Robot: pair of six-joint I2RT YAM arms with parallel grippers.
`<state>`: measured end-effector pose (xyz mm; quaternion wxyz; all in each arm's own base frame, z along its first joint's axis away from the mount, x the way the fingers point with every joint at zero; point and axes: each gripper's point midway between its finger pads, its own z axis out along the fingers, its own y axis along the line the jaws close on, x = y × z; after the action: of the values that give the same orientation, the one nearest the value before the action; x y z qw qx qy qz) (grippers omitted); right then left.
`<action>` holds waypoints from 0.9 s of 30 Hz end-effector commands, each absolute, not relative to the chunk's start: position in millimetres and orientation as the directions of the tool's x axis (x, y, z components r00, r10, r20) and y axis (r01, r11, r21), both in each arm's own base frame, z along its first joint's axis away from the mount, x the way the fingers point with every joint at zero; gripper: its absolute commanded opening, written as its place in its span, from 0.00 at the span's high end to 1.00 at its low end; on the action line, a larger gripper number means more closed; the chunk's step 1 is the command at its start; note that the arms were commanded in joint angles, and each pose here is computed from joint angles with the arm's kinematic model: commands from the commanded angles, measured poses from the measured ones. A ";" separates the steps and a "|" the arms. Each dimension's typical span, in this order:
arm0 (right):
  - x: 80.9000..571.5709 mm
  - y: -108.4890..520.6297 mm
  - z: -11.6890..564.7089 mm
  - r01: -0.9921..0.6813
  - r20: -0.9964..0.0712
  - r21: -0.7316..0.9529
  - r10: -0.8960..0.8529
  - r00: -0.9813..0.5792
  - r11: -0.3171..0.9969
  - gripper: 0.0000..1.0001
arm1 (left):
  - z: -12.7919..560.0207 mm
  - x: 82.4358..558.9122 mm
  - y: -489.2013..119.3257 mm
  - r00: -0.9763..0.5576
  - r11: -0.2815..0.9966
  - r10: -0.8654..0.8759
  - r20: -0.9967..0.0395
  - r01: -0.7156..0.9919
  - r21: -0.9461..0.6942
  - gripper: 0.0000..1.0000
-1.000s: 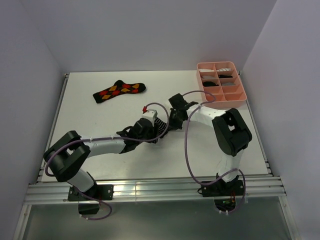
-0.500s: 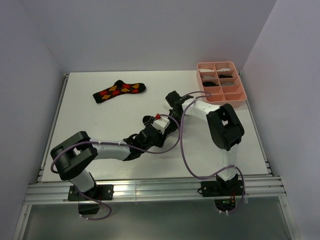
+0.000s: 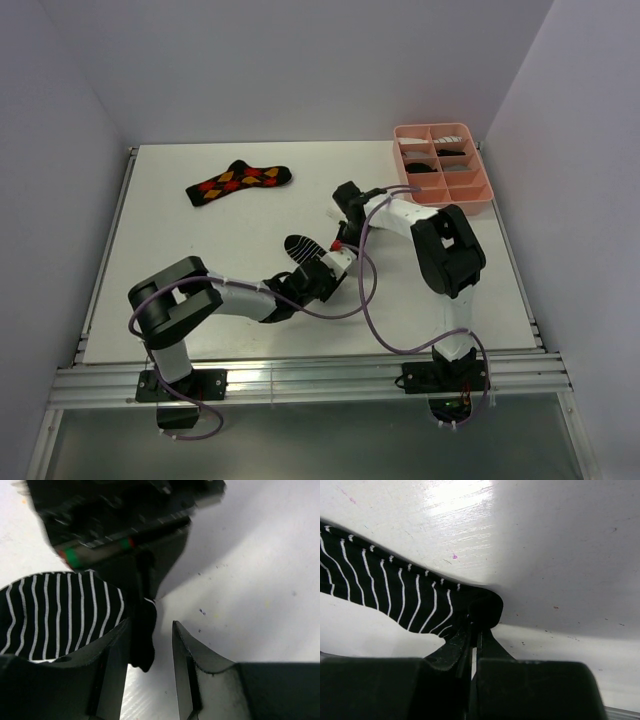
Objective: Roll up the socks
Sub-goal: Roll the sock at the center of the board.
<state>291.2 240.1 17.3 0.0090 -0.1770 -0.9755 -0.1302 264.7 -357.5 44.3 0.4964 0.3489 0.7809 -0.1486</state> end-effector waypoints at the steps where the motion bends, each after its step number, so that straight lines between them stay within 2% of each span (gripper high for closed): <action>1: 290.7 236.6 15.0 0.349 0.087 0.223 0.339 -0.937 0.910 1.00 | 49.1 266.6 -367.7 -0.218 0.701 0.427 -0.878 0.693 0.168 0.57; 6: 293.2 237.7 15.1 0.344 0.092 0.231 0.331 -0.939 0.910 1.00 | 34.9 269.2 -362.2 -0.195 0.685 0.510 -0.838 0.681 0.259 0.58; 16: 291.4 237.7 12.0 0.343 0.108 0.241 0.326 -0.939 0.908 1.00 | 8.0 275.4 -348.6 -0.249 0.688 0.616 -0.747 0.632 0.357 0.58; 27: 295.1 243.0 13.9 0.342 0.103 0.292 0.326 -0.940 0.893 1.00 | -6.1 268.7 -338.0 -0.306 0.678 0.658 -0.688 0.640 0.363 0.91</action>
<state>292.0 242.5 17.9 0.0264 -0.1702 -0.9740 -0.1474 279.6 -359.2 23.3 0.4837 0.3778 0.7890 -0.0271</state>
